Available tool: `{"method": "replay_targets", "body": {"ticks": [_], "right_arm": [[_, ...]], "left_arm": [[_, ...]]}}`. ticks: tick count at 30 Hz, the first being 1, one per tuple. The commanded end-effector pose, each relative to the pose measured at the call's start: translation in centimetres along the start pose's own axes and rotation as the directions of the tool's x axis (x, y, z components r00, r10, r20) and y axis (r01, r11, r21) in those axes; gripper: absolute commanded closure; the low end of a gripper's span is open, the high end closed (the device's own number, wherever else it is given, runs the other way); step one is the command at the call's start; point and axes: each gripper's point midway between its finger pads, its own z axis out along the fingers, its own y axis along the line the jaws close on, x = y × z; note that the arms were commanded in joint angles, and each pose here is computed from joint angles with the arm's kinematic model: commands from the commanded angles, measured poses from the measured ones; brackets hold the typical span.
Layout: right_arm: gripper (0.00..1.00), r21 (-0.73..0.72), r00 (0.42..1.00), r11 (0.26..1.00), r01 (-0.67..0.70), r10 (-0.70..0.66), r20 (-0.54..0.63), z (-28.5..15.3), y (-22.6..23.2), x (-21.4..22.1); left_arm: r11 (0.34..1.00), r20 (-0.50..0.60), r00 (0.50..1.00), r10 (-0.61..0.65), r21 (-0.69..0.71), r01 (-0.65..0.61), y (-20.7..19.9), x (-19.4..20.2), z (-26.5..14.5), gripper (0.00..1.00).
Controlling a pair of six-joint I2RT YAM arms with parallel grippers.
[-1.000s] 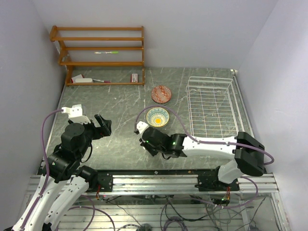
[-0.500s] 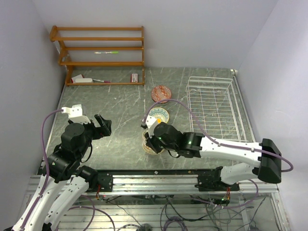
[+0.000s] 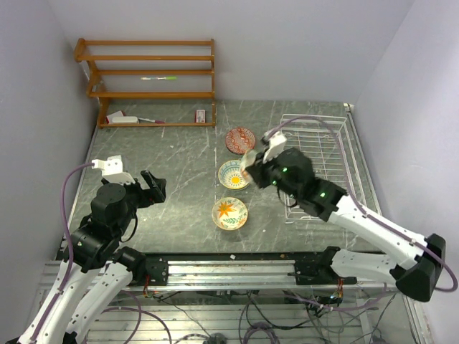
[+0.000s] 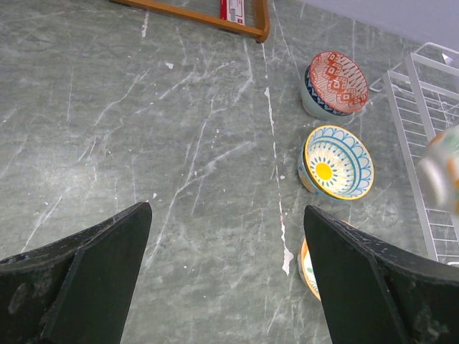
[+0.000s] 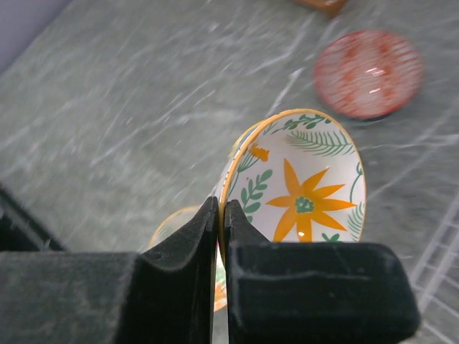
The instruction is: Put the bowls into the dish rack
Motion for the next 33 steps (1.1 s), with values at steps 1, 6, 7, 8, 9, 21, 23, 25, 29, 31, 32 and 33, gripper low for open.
{"method": "replay_targets", "body": {"ticks": [1, 6, 7, 8, 9, 21, 23, 25, 29, 31, 32, 33], "right_arm": [[1.0, 0.049, 0.969, 0.995, -0.083, 0.069, 0.238, -1.4, -4.3, -7.2], [1.0, 0.138, 0.94, 0.978, -0.156, 0.104, 0.326, -1.3, -10.4, -9.5], [1.0, 0.142, 0.932, 0.974, -0.175, 0.118, 0.343, -1.3, -11.5, -9.6], [1.0, 0.161, 0.921, 0.965, -0.205, 0.135, 0.366, -1.6, -13.4, -10.0], [1.0, 0.157, 0.91, 0.96, -0.233, 0.158, 0.383, -1.9, -14.9, -10.1], [1.0, -0.091, 0.784, 0.885, -0.457, 0.449, 0.429, -2.9, -22.2, -7.9], [1.0, -0.134, 0.756, 0.86, -0.492, 0.498, 0.425, -3.1, -23.0, -7.0], [1.0, -0.156, 0.732, 0.837, -0.524, 0.537, 0.419, -3.2, -23.8, -6.1], [1.0, -0.171, 0.693, 0.795, -0.582, 0.595, 0.406, -3.3, -25.5, -4.6], [1.0, -0.186, 0.679, 0.774, -0.605, 0.624, 0.387, -3.0, -25.9, -4.0], [1.0, -0.198, 0.671, 0.763, -0.615, 0.639, 0.377, -2.9, -26.0, -3.7], [1.0, -0.21, 0.662, 0.755, -0.622, 0.649, 0.375, -2.8, -26.0, -3.5]], "left_arm": [[1.0, 0.037, 0.999, -0.009, 0.029, 0.008, -0.6, -1.5, -0.7, 0.02], [0.999, 0.032, 0.999, -0.007, 0.036, 0.006, -0.8, -1.4, -0.6, 0.02], [0.999, 0.033, 0.999, -0.007, 0.038, 0.005, -0.8, -1.4, -0.6, 0.02], [0.999, 0.034, 0.999, -0.006, 0.039, 0.005, -0.8, -1.4, -0.6, 0.02], [0.999, 0.034, 0.999, -0.007, 0.04, 0.006, -0.9, -1.4, -0.6, 0.02], [0.999, 0.031, 1.0, -0.004, 0.041, 0.003, -0.9, -1.3, -0.6, 0.02], [0.999, 0.032, 0.999, -0.005, 0.041, 0.004, -0.9, -1.3, -0.6, 0.02], [0.999, 0.032, 0.999, -0.004, 0.04, 0.003, -0.8, -1.3, -0.6, 0.02], [0.999, 0.026, 1.0, -0.003, 0.038, 0.002, -0.9, -1.3, -0.5, 0.02], [0.999, 0.023, 1.0, -0.001, 0.035, 0.0, -0.8, -1.2, -0.4, 0.02], [0.999, 0.023, 1.0, 0.0, 0.034, -0.001, -0.8, -1.2, -0.4, 0.02], [0.999, 0.024, 1.0, -0.003, 0.032, 0.002, -0.8, -1.2, -0.4, 0.02]]}}
